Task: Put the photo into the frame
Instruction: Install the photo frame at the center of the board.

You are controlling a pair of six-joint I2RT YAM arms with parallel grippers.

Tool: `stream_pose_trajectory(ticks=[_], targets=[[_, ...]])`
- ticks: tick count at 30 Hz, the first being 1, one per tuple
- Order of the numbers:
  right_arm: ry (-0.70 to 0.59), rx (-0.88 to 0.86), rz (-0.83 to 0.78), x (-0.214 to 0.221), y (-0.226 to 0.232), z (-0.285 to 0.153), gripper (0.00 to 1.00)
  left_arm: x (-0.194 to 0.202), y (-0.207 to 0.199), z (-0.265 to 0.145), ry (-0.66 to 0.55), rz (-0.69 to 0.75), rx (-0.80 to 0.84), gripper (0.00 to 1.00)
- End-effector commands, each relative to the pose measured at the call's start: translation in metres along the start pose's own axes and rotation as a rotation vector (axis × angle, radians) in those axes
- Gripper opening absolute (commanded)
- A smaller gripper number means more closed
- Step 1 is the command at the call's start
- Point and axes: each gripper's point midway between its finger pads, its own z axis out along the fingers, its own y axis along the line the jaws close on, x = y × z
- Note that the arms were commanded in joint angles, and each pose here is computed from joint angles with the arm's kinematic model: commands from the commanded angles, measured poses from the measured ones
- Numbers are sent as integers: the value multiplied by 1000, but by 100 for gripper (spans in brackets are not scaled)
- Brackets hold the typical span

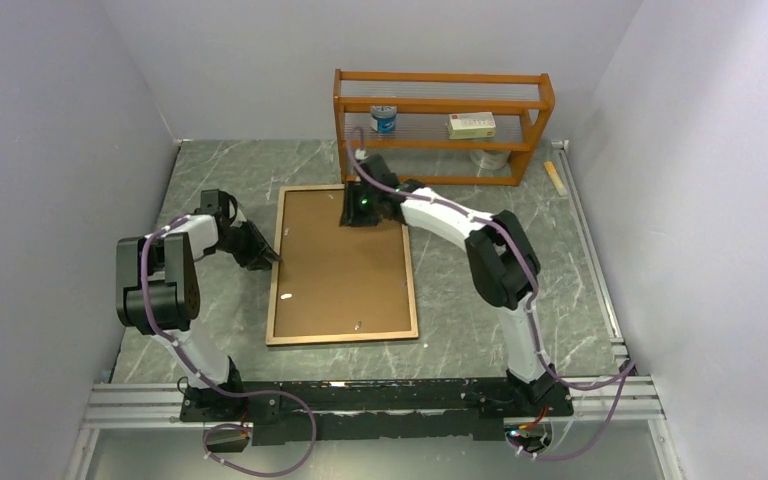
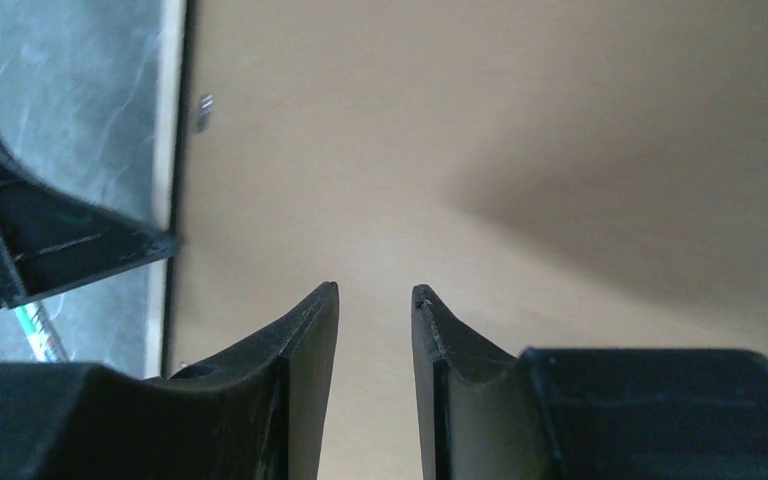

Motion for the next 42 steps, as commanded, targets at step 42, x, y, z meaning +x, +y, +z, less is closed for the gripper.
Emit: stream_pose_trajectory(ticks=[42], targets=[[-34,-306,173,36,101,115,28,72,12,27,206,-14,-48,19]])
